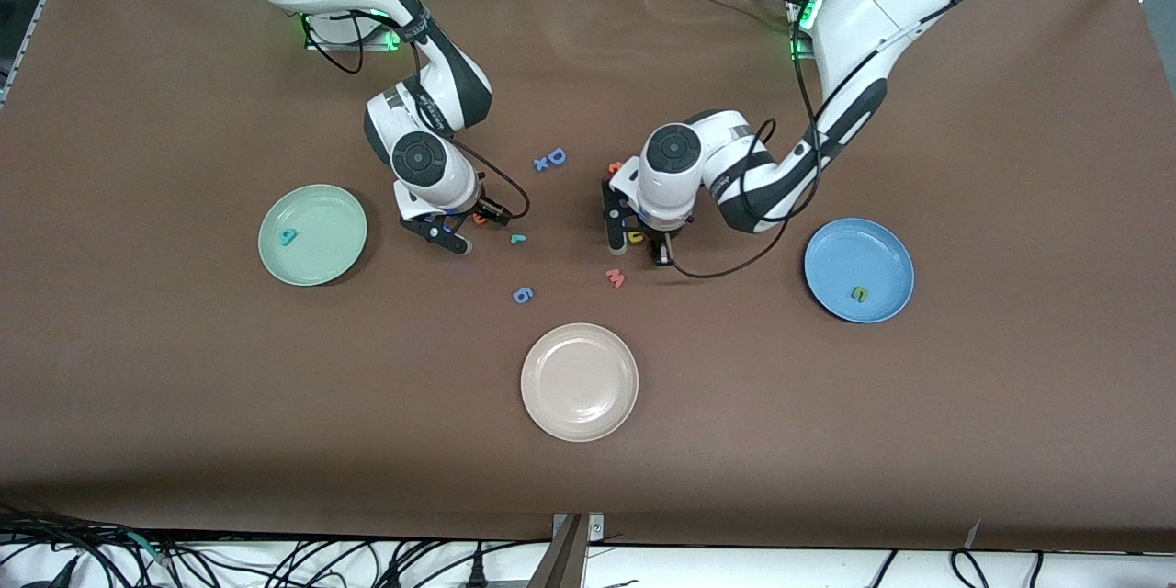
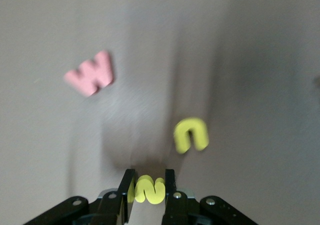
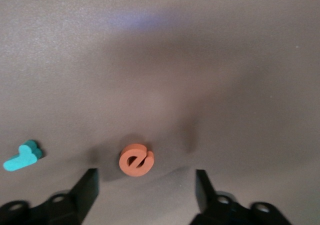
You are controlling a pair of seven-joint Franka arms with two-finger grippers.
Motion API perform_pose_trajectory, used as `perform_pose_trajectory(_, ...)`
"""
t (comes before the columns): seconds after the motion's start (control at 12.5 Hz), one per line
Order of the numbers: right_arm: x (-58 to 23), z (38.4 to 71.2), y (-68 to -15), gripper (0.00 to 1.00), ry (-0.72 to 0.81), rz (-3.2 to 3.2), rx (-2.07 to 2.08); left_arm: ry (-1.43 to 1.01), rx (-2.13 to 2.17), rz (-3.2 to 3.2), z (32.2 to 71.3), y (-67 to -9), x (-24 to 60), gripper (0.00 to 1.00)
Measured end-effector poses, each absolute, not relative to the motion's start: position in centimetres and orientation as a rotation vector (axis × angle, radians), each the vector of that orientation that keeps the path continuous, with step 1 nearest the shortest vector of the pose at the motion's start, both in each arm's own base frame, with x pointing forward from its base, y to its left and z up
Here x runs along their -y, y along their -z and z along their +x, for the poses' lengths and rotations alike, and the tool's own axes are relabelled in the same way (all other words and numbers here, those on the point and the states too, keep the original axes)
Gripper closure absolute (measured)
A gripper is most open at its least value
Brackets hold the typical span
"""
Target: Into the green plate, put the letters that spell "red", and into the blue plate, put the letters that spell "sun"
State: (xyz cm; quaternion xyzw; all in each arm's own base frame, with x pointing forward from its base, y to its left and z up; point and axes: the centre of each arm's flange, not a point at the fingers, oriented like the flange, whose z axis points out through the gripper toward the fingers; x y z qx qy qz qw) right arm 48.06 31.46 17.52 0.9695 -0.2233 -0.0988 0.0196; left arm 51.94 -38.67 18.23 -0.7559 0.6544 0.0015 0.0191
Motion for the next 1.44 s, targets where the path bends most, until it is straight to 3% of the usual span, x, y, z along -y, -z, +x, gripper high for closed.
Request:
perform_pose_trajectory(0.08, -31.3, 48.2, -17.4, 0.18, 0.294, 3.005, 0.676, -0.003, -2.028, -2.336, 52.9, -18.8, 37.7, 0.72)
perform_pose_trajectory(0.16, -31.0, 48.3, -17.4, 0.26, 0.281, 3.002, 0.662, -0.004, -2.031, -2.321, 53.8, -19.5, 36.5, 0.72)
perform_pose_trajectory(0.24, -30.9, 48.3, -17.3, 0.26, 0.276, 2.999, 0.656, -0.015, -2.034, -2.302, 54.8, -20.2, 35.1, 0.72)
perform_pose_trajectory(0.32, -30.9, 48.4, -17.2, 0.34, 0.273, 3.000, 0.654, -0.031, -2.032, -2.292, 55.6, -21.1, 33.8, 0.72)
perform_pose_trajectory(0.4, -30.9, 48.4, -17.2, 0.35, 0.270, 3.003, 0.654, -0.053, -2.020, -2.295, 56.3, -22.1, 32.5, 0.72)
perform_pose_trajectory(0.8, -30.9, 48.4, -17.2, 0.35, 0.268, 2.996, 0.679, -0.232, -1.867, -2.437, 59.4, -25.4, 22.7, 0.72)
perform_pose_trajectory(1.2, -31.1, 48.4, -16.9, 0.35, 0.261, 2.997, 0.707, -0.405, -1.783, -2.519, 60.1, -23.8, 13.8, 0.72)
perform_pose_trajectory(1.44, -31.1, 48.4, -16.9, 0.35, 0.257, 3.000, 0.712, -0.449, -1.794, -2.537, 59.4, -22.1, 12.8, 0.72)
